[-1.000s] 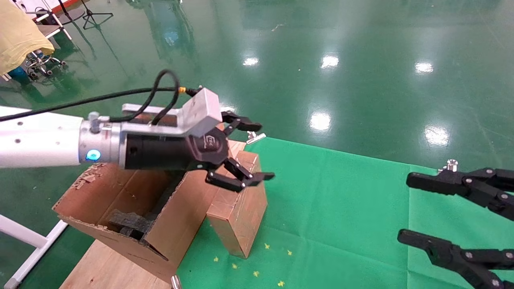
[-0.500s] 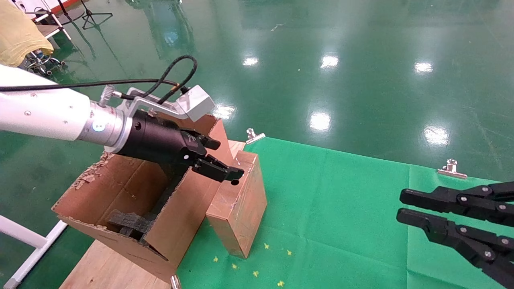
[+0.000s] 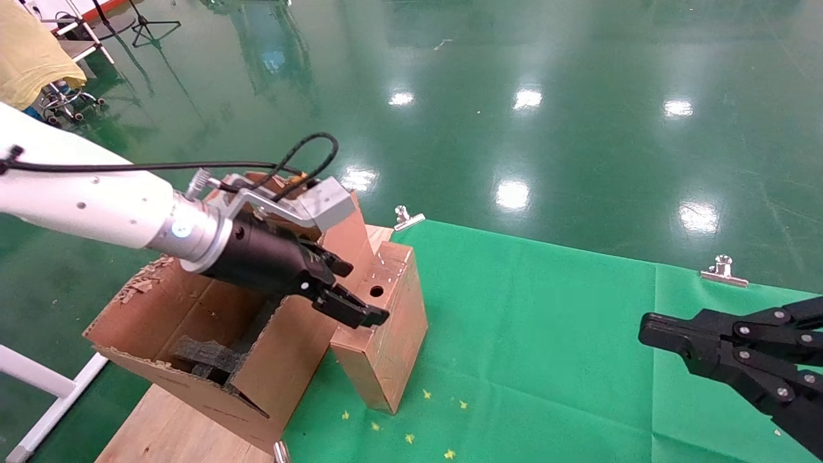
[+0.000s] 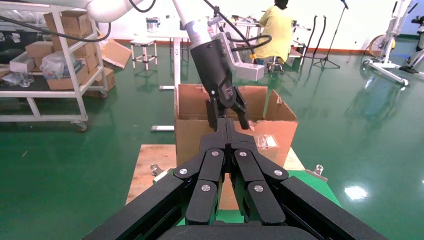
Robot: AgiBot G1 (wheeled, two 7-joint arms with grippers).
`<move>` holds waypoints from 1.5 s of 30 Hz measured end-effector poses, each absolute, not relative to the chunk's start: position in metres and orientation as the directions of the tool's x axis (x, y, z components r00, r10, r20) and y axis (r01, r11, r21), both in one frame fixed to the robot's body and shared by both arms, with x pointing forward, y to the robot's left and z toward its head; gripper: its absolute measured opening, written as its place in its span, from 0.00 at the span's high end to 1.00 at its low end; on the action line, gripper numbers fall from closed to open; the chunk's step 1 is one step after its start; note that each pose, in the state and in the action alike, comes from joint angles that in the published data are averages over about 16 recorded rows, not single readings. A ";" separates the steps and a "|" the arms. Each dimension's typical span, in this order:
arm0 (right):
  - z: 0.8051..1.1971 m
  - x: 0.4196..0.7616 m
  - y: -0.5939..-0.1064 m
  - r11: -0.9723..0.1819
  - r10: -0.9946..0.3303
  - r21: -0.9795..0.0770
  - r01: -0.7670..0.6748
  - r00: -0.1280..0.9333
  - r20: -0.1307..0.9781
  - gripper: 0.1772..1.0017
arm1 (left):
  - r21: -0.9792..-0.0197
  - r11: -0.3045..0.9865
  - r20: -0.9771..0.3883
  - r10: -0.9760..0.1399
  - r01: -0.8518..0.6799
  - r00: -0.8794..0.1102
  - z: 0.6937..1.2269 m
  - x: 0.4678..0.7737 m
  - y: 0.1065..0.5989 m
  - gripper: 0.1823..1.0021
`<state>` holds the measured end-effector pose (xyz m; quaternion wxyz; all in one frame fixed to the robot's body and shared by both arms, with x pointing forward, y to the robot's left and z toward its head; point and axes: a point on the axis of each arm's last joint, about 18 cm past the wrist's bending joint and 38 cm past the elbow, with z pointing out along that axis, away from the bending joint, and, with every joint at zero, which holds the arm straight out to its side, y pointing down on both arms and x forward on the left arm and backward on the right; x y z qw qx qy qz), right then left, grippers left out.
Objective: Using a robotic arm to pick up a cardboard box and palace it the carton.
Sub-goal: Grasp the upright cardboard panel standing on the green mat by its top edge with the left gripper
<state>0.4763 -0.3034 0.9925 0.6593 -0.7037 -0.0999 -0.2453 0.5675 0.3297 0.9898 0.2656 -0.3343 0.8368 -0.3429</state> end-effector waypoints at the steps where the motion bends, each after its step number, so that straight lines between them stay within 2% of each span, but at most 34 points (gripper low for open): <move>1: 0.992 0.476 -0.303 -0.111 -0.183 -0.879 0.464 0.860 0.477 0.97 | -0.749 0.546 -0.218 -0.739 -0.377 -0.638 0.988 0.568 0.329 0.00; 16: 0.992 0.476 -0.303 -0.111 -0.183 -0.879 0.464 0.860 0.477 0.98 | -0.729 0.591 -0.264 -0.708 -0.345 -0.655 0.980 0.575 0.325 0.00; 28: 0.992 0.476 -0.304 -0.111 -0.183 -0.879 0.464 0.860 0.477 0.95 | -0.731 0.590 -0.264 -0.709 -0.344 -0.654 0.980 0.575 0.325 0.03; 37: 0.992 0.476 -0.304 -0.110 -0.183 -0.879 0.464 0.860 0.477 0.82 | -0.732 0.588 -0.261 -0.710 -0.345 -0.654 0.980 0.574 0.325 0.14; 45: 0.992 0.476 -0.304 -0.110 -0.183 -0.879 0.464 0.860 0.477 0.64 | -0.733 0.586 -0.260 -0.710 -0.345 -0.654 0.981 0.574 0.325 0.32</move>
